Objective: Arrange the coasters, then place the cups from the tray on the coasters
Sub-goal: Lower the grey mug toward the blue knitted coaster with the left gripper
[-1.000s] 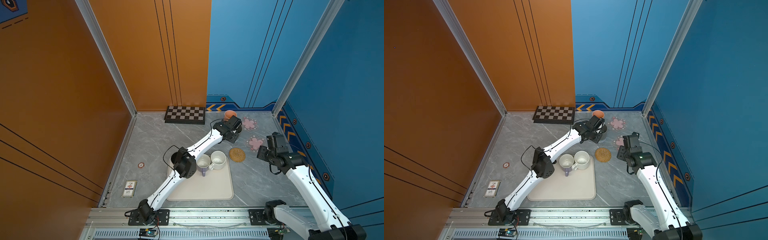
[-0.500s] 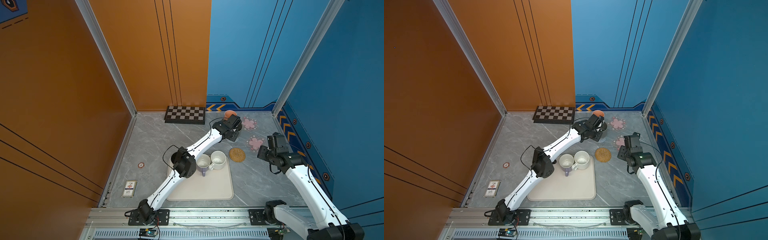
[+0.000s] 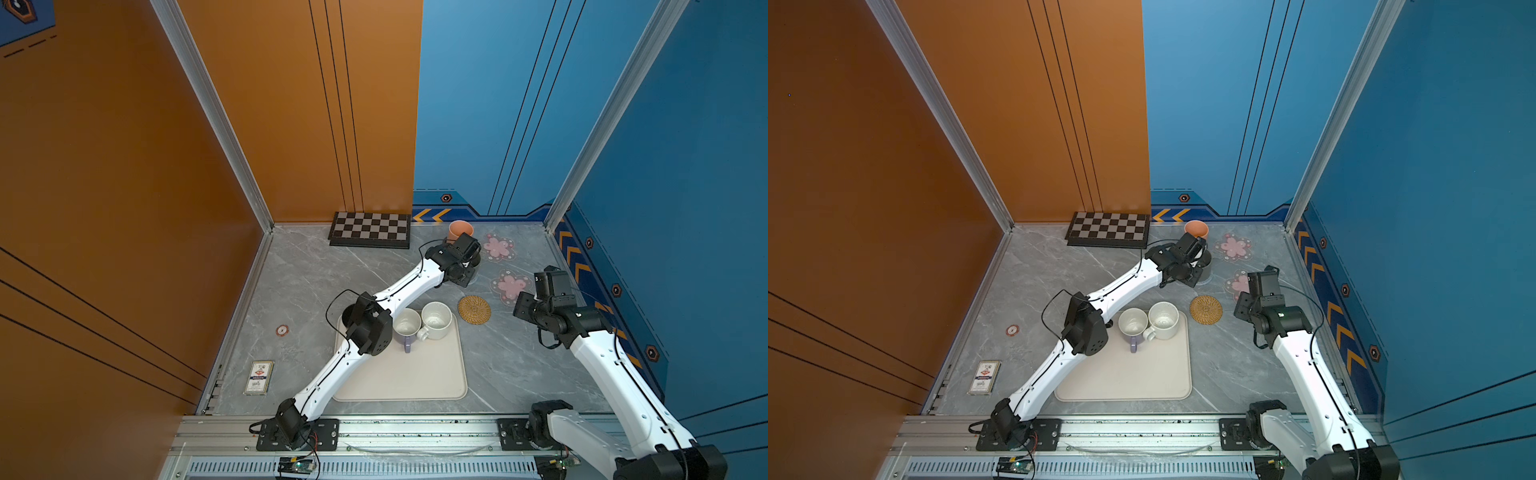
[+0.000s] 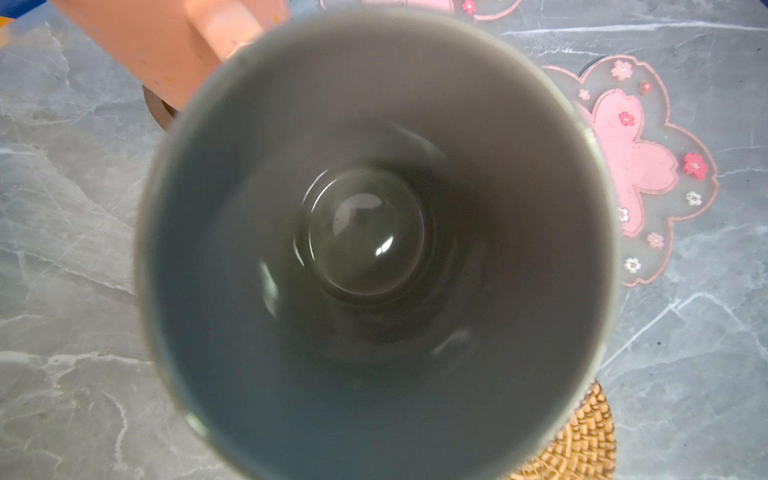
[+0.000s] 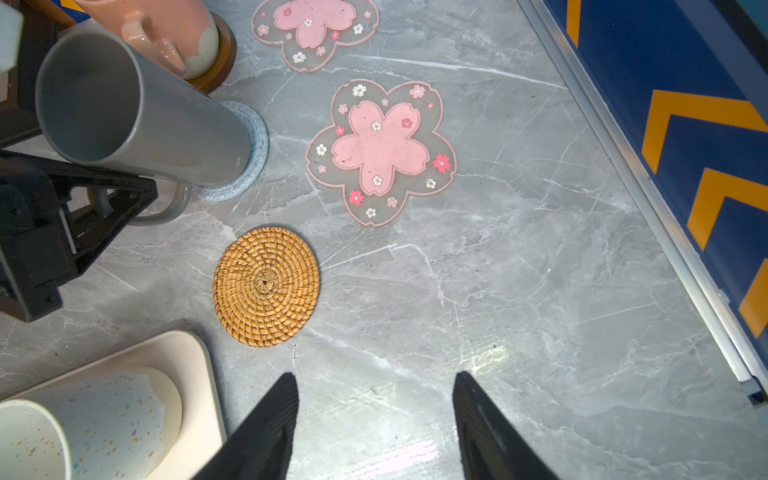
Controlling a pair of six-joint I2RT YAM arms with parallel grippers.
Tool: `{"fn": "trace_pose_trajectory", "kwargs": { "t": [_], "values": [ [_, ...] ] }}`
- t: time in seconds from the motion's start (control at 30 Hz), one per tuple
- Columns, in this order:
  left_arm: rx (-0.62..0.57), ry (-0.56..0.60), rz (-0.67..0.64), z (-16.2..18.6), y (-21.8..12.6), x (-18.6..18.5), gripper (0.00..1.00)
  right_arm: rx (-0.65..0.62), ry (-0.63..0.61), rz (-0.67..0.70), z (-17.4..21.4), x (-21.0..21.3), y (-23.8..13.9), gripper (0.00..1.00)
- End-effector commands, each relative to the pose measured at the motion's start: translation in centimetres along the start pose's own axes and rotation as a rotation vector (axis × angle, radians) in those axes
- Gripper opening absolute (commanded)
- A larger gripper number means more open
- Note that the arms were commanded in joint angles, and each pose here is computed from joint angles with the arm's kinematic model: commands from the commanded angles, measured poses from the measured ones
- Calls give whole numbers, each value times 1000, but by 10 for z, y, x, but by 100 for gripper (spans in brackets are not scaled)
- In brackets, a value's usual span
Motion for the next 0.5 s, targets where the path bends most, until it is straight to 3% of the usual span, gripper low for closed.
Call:
{"fn": "trace_pose_trajectory", "kwargs": {
  "t": [0.0,0.47],
  "values": [
    [-113,-30,-26,-24,-17,5,0,6,4,-7,3,-1,2,62],
    [-90,-40,-39,-18,-14,8,7,7,10,-9,5,-3,2,62]
  ]
}}
Point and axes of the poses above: each gripper's point midway between its finger pads, its own y axis out along the fingers, its own x axis along the line the jaws close on, z = x × y, the point moved 8 cm from there along -y, back along the fingers, and after that the axes turned 3 degrees about y, right-handed, at the moved point
